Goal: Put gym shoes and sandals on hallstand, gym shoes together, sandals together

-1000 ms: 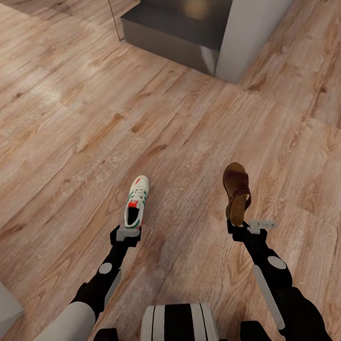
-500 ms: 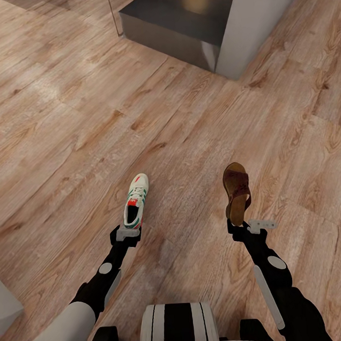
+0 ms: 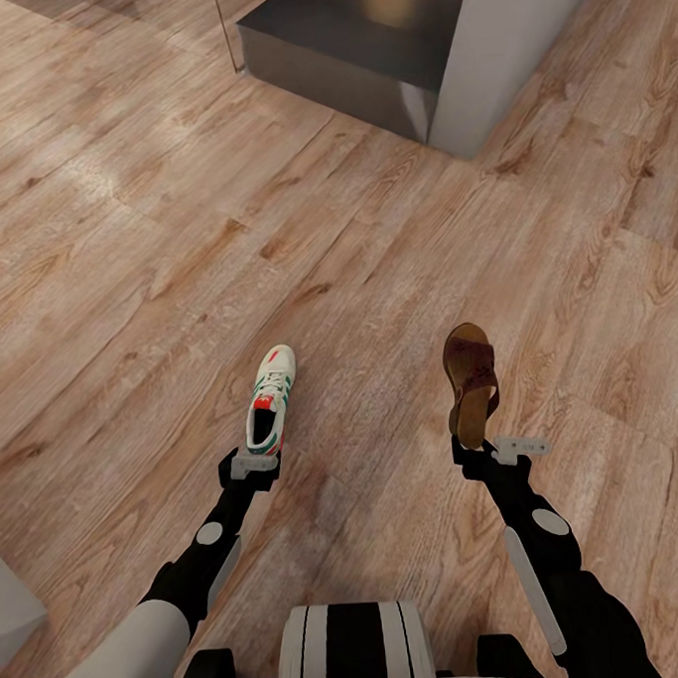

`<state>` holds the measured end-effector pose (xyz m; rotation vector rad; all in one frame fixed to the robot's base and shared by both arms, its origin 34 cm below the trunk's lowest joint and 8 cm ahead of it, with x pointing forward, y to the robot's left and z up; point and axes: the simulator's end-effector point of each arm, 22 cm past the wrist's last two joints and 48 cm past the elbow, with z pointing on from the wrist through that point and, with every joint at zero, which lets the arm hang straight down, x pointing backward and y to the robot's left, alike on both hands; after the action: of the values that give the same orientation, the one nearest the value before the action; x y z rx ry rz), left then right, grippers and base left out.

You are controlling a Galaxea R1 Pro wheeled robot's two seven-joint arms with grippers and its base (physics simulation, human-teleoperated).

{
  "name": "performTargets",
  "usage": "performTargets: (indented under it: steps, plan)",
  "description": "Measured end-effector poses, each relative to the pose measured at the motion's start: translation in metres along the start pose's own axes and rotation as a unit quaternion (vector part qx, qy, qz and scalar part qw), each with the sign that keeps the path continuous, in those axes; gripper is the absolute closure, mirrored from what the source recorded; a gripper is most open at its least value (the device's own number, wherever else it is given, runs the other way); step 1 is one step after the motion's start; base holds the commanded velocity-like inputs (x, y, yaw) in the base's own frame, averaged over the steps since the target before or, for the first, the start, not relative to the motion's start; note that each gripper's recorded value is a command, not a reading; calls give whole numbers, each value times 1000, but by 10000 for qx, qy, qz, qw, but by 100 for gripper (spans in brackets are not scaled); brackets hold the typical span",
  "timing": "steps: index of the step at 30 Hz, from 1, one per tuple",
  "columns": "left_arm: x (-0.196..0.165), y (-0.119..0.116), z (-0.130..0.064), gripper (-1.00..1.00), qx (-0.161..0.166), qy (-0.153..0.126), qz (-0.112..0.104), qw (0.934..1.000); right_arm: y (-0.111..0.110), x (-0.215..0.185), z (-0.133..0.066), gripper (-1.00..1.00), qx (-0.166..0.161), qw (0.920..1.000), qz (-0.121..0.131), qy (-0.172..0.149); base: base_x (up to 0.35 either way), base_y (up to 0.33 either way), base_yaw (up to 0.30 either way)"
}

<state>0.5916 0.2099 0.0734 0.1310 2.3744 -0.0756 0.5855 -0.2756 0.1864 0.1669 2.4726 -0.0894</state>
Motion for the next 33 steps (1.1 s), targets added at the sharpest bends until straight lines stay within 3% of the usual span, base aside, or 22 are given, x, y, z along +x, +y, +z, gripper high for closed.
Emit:
performTargets:
  steps: [33]
  plan:
    - [1, 1, 0, -100, -11, 7, -5, 10000, 0, 0, 0, 100, -1, 10000, 3, 0, 16, 0, 0]
